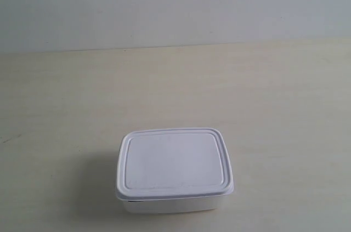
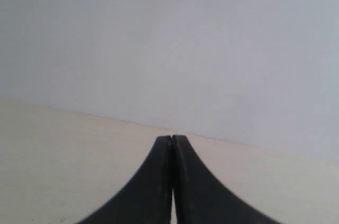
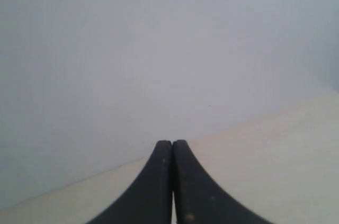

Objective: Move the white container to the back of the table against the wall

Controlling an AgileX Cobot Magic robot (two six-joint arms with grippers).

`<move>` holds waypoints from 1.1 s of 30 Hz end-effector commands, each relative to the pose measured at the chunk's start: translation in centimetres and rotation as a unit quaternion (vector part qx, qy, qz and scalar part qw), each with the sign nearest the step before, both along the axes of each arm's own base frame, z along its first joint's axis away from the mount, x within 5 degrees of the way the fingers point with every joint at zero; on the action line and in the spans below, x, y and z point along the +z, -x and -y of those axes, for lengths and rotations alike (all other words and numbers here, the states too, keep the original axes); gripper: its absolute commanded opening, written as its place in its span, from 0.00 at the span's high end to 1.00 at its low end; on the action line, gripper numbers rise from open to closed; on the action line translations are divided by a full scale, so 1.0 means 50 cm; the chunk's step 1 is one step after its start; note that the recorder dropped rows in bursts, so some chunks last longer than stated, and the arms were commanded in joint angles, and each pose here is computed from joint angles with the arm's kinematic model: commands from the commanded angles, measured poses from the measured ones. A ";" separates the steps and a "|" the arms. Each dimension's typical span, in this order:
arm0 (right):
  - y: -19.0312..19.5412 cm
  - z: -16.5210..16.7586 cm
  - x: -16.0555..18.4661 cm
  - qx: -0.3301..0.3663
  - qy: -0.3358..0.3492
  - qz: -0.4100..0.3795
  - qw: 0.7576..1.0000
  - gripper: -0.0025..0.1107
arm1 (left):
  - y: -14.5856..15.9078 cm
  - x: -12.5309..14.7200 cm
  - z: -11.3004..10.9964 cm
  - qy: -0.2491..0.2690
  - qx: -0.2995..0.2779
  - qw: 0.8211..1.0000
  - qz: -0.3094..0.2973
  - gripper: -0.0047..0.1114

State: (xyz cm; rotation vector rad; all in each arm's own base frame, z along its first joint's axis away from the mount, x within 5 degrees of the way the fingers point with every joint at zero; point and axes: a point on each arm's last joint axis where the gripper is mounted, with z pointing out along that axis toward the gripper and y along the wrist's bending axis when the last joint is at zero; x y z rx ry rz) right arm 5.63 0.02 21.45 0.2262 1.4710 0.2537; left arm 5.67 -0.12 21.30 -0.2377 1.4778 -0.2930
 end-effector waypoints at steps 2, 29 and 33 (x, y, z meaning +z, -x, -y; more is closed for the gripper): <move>-0.001 0.001 -0.001 0.003 -0.067 0.002 0.998 0.98 | 0.005 0.027 0.005 0.053 -0.023 0.996 0.074 0.96; -0.178 -0.168 0.287 0.432 0.040 -0.284 0.855 0.98 | -0.114 0.198 0.228 -0.170 -0.302 0.907 -0.239 0.96; -0.168 -0.203 0.266 0.442 0.080 -0.323 0.833 0.98 | -0.112 0.190 0.287 -0.190 -0.339 0.884 -0.260 0.96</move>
